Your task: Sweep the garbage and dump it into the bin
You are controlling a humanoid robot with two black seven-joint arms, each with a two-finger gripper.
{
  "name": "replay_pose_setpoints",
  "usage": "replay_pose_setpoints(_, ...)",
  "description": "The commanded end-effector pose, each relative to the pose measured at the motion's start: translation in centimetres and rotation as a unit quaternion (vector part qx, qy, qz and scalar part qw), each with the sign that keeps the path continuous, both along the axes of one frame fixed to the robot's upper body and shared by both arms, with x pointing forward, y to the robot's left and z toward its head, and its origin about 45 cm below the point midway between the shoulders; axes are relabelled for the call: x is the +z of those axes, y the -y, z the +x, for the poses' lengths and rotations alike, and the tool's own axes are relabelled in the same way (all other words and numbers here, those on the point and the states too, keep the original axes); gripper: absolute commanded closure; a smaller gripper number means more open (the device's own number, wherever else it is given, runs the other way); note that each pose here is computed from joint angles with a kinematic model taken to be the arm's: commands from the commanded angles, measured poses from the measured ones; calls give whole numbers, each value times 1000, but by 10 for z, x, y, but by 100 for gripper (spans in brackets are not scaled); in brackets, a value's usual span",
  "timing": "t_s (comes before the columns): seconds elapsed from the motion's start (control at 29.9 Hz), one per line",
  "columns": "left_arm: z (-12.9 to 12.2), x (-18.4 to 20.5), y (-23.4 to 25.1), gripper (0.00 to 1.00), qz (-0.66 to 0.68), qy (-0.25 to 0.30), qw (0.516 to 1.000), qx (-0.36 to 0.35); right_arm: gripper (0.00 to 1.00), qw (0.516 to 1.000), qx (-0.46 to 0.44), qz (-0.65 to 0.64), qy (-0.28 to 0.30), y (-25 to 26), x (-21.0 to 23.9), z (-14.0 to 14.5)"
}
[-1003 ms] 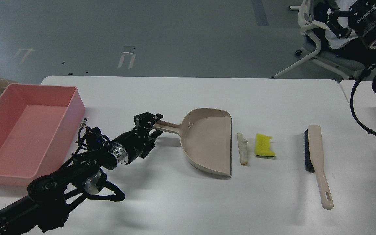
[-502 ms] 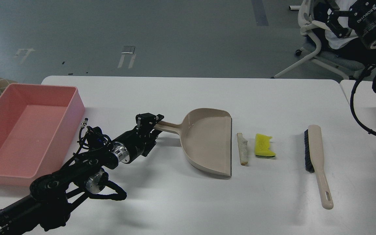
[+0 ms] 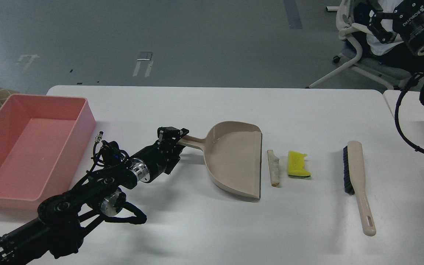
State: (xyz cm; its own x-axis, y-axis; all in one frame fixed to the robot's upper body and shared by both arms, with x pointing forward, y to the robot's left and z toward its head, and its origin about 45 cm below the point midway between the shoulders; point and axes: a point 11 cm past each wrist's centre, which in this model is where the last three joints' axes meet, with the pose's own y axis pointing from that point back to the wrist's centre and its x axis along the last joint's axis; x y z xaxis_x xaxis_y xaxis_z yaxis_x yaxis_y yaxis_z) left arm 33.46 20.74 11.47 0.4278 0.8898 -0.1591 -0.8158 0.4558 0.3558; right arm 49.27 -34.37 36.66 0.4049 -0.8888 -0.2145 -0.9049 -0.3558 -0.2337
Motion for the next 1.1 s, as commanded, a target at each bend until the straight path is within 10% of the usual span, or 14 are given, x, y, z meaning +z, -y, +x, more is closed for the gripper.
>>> replay_pose_setpoints(0.0,0,-1,0,66,0,0,1000,0,0,1000,0,0,1,0,1,0)
replay_pose_setpoints(1.07,2,9,8,85,-14,26,1000,-10,0,1000,-1,0,2,1,2,0)
